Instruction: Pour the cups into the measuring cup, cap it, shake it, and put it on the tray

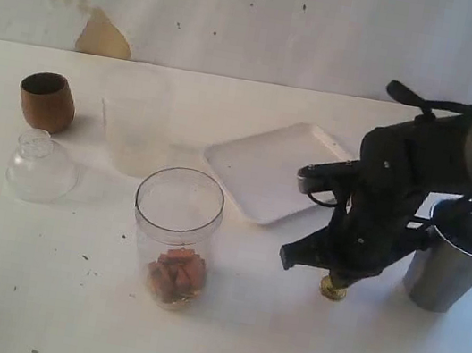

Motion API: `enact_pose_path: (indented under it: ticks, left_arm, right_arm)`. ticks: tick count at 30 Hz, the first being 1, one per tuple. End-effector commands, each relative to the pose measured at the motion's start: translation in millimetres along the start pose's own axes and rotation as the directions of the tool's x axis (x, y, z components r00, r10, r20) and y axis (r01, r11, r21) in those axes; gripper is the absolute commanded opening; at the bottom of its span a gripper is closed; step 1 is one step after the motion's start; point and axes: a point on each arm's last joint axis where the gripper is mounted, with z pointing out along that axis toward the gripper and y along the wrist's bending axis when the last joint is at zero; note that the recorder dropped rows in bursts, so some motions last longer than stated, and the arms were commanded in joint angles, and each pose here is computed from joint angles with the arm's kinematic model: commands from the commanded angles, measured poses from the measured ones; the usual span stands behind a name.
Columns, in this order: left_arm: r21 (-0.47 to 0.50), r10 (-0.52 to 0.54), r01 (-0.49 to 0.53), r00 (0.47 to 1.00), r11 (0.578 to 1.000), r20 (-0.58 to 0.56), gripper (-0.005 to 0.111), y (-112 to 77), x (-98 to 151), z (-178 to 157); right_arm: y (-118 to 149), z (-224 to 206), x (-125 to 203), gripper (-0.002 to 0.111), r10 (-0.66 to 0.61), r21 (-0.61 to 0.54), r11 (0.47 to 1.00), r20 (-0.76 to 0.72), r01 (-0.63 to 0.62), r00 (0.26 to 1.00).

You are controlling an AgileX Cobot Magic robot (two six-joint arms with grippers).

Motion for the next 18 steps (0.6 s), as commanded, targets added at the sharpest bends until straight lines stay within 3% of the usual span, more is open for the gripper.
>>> enact_pose_path:
  ticks: [1, 7, 12, 18]
  left_arm:
    - [0.007, -0.011, 0.01, 1.0, 1.0, 0.007, 0.0, -0.5, 1.1, 0.1]
    - [0.007, -0.011, 0.01, 1.0, 1.0, 0.007, 0.0, -0.5, 1.1, 0.1]
    - [0.007, -0.011, 0.01, 1.0, 1.0, 0.007, 0.0, -0.5, 1.1, 0.1]
    - [0.007, -0.011, 0.01, 1.0, 1.0, 0.007, 0.0, -0.5, 1.1, 0.1]
  right_arm:
    - [0.1, -20.8, -4.5, 0.0, -0.043, -0.013, 0.999, 0.099, 0.045, 0.994]
    - [3.4, -4.7, -20.0, 0.0, -0.053, -0.025, 0.998, 0.215, 0.06, 0.975]
    - [2.3, 31.9, -12.8, 0.0, -0.084, 0.01, 0.996, 0.08, 0.083, 0.993]
    - [-1.8, 25.1, 8.9, 0.0, -0.08, 0.03, 0.996, -0.098, 0.083, 0.992]
